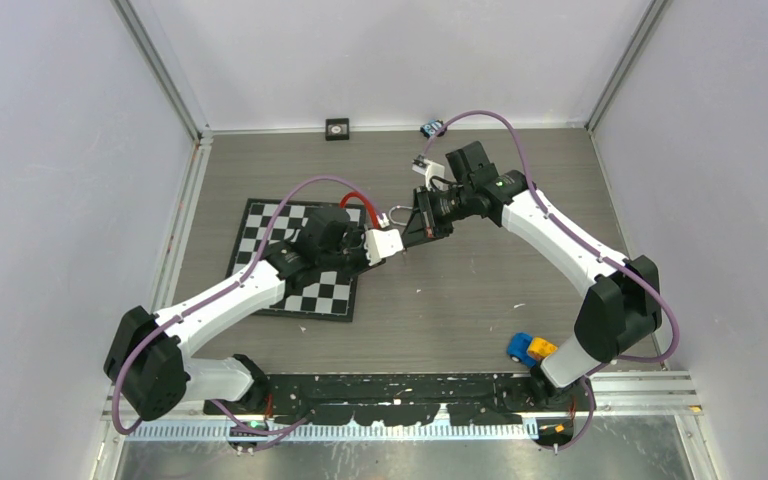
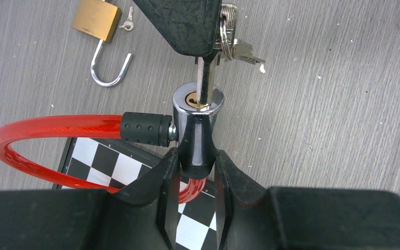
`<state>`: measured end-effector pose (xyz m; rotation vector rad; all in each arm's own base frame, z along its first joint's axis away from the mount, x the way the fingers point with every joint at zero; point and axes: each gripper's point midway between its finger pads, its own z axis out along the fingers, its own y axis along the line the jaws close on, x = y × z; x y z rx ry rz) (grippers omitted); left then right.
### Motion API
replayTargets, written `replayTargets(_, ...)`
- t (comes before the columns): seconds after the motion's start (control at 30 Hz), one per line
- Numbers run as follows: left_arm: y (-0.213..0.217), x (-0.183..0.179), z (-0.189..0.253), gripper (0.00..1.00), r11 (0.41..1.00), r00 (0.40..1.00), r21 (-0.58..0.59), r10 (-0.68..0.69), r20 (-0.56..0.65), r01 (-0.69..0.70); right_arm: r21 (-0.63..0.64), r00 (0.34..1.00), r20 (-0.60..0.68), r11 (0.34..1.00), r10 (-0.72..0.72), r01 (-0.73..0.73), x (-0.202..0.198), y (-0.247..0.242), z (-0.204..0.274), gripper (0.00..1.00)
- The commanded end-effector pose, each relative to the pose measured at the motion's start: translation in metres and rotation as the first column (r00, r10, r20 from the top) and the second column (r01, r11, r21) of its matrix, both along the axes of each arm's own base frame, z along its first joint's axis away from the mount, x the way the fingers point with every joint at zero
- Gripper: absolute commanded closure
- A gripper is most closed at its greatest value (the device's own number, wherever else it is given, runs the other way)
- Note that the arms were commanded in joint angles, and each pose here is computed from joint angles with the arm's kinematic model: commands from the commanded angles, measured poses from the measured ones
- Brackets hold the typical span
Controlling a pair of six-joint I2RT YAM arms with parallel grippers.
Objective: Unlock with the key
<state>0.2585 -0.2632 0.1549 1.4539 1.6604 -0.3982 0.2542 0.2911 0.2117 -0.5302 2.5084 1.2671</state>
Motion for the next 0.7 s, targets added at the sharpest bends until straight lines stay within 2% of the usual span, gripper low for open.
replayTargets(0.0,-0.0095,0.0063,0.0295,1.0,0.996,0.996,-0.085,-0.013,0.084,0.02,0.02,0.999,0.043,1.0,0.016,-0.017,0.0028,0.0052,0.0099,0.99)
replayTargets(0.67,-0.0085,0.0041,0.0246,1.0,0.997,0.996,-0.074,-0.026,0.084,0.032,0.012,0.998,0.057,1.0,0.009,-0.01,0.0019,0.0008,0.0121,0.99)
